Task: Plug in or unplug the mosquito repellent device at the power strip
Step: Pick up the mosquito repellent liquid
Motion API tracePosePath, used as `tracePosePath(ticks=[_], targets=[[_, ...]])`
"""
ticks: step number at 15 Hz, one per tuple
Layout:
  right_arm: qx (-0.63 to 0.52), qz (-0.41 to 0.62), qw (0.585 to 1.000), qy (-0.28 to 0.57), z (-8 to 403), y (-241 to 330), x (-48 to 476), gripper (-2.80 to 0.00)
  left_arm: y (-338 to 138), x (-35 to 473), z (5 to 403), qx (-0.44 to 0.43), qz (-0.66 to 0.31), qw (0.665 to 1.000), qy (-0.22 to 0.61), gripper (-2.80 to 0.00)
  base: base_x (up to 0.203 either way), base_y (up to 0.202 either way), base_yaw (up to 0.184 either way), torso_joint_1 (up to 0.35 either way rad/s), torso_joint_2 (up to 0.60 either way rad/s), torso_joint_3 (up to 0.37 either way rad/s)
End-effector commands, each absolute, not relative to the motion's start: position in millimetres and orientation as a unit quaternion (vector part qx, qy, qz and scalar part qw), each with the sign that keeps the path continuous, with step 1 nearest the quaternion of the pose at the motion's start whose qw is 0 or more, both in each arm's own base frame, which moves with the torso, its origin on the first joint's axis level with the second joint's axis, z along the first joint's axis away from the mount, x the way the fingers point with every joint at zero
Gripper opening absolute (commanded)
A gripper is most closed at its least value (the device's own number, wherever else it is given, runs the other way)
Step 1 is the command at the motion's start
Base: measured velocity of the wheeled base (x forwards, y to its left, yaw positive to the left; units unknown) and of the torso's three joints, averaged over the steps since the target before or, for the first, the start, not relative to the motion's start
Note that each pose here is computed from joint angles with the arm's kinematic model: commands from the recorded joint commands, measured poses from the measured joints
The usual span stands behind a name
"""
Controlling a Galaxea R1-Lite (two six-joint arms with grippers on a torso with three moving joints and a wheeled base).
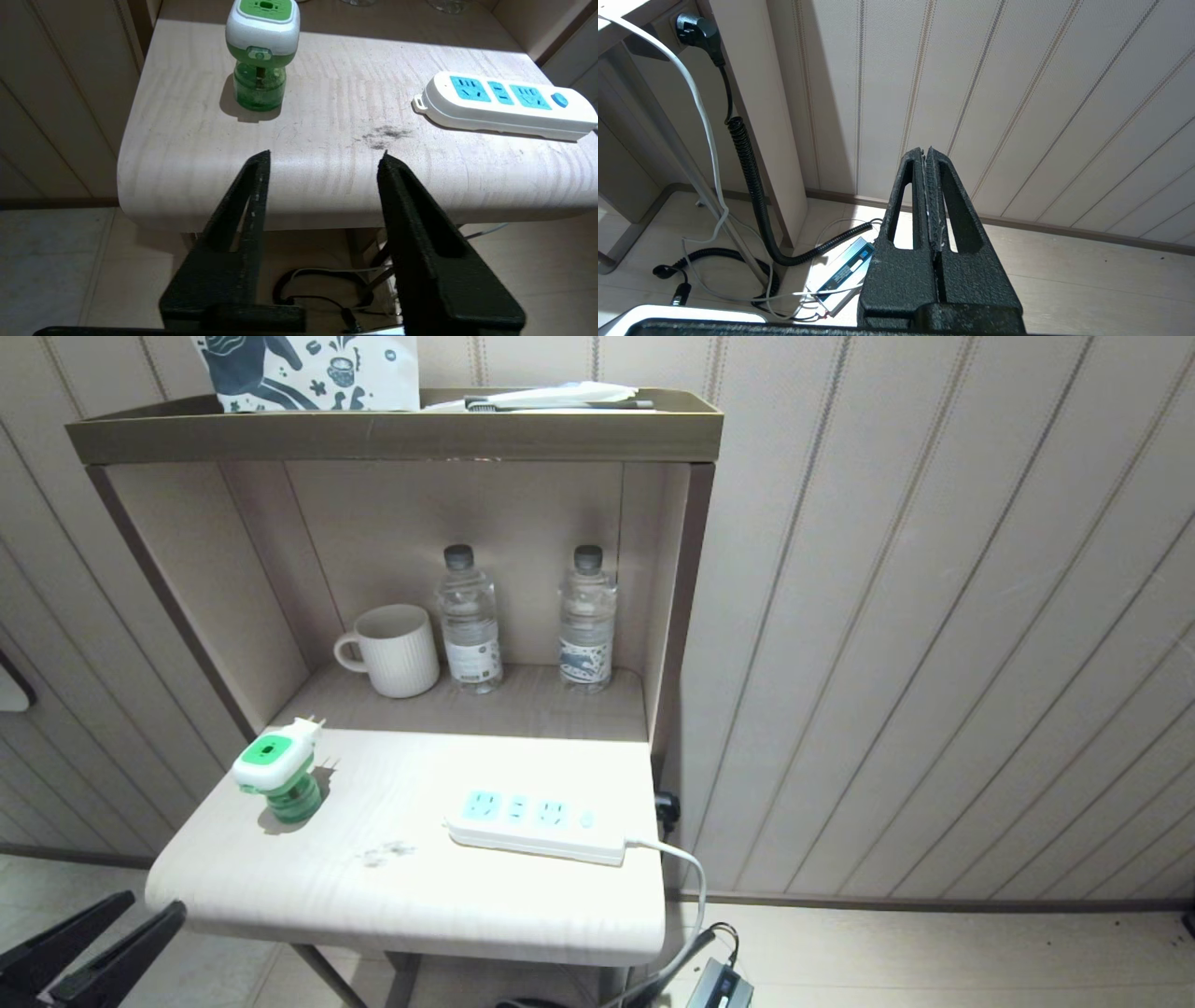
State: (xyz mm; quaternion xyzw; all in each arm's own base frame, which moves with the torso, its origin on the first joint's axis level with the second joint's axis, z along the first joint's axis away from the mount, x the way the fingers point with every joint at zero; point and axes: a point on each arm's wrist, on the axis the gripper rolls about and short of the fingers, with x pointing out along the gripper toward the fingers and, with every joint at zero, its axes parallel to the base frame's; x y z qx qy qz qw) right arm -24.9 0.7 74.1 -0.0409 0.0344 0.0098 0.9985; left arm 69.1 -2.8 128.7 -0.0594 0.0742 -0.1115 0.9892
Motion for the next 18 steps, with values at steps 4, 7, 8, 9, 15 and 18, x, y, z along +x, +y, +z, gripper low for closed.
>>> tracePosePath(ticks=[4,7,8,9,15,18], targets=[[-0.041,0.01,0.999,0.034,74.1,0.7,-24.9,-2.8,-3.0,72.5,130.5,-0.034,-0.117,0.99,0.074,0.0,0.0,0.0,0.0,0.0,0.0,0.0],[-0.041,0.01,0.999,0.034,74.1,0.7,-24.9,-2.8,-3.4,79.1,140.6,-0.025,-0.124,0.99,0.064,0.0,0.0,0.0,0.0,0.0,0.0,0.0],[-0.041,0.01,0.999,0.033,74.0,0.7,-25.1,-2.8,-4.5,81.3,143.5,-0.026,-0.131,0.989,0.061,0.0,0.0,0.0,0.0,0.0,0.0,0.0],[-0.041,0.01,0.999,0.034,74.1,0.7,-24.9,-2.8,-5.2,81.7,144.1,-0.026,-0.135,0.989,0.062,0.0,0.0,0.0,0.0,0.0,0.0,0.0],[-0.041,0.01,0.999,0.034,74.1,0.7,-24.9,-2.8,-6.7,107.0,137.0,-0.047,-0.138,0.982,0.122,0.0,0.0,0.0,0.0,0.0,0.0,0.0],[-0.041,0.01,0.999,0.034,74.1,0.7,-24.9,-2.8,-6.0,126.1,141.5,-0.067,-0.131,0.98,0.135,0.0,0.0,0.0,0.0,0.0,0.0,0.0]])
